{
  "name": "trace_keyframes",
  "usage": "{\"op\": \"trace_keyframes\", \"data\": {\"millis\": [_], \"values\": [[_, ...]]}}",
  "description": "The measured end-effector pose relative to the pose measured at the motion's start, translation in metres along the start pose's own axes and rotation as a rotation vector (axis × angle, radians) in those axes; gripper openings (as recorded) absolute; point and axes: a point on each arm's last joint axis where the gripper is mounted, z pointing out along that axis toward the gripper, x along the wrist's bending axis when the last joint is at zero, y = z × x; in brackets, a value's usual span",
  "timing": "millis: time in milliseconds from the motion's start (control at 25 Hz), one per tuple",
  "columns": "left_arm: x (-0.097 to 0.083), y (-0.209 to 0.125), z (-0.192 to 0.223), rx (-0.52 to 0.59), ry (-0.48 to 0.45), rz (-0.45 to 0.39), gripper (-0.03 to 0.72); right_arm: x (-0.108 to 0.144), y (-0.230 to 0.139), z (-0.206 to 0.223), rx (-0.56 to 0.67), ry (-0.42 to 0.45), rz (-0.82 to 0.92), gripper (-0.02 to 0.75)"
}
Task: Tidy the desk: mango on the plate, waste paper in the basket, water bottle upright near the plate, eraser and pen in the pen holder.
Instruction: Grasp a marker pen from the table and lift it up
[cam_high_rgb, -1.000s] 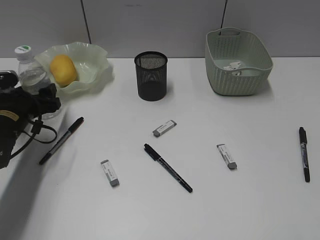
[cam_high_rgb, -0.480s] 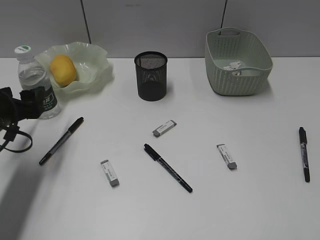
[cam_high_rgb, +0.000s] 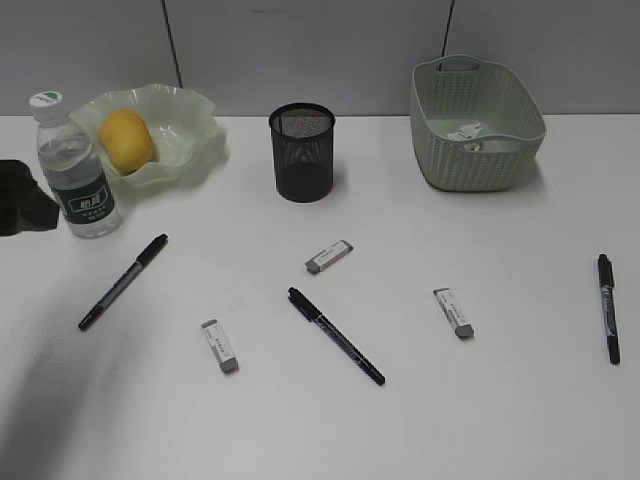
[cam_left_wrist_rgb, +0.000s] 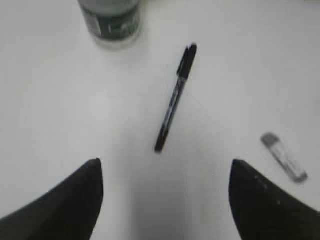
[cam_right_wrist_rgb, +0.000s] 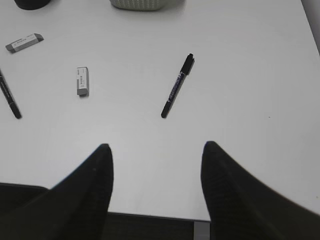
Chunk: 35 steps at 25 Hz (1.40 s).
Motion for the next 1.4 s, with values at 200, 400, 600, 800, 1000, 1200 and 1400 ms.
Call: {"op": "trace_keyframes", "data": {"millis": [200,400,600,800,1000,1200,1400], "values": [[-0.002,-0.008,-0.033,0.311,0.023,0.018,0.583,0.000,0.000,0.000,0.000,-0.003,-0.002,0.448],[-0.001,-0.019,-0.055,0.382,0.026,0.056,0.538,0.000,0.000,0.000,0.000,-0.004,0.002,0.448],[0.000,-0.035,-0.085,0.270,0.006,0.128,0.519,0.000,0.000,0.000,0.000,-0.004,0.003,0.448],[0.005,-0.074,-0.109,0.117,-0.005,0.153,0.517,0.000,0.000,0.000,0.000,-0.004,0.003,0.448],[0.008,-0.100,-0.132,-0.045,-0.013,0.162,0.517,-0.001,0.000,0.000,0.000,-0.006,0.004,0.448],[0.010,-0.116,-0.160,-0.261,-0.026,0.169,0.517,-0.001,0.000,0.000,0.000,-0.007,0.003,0.448],[0.011,-0.127,-0.167,-0.317,-0.029,0.171,0.517,-0.001,0.000,0.000,0.000,-0.008,0.003,0.448]]}}
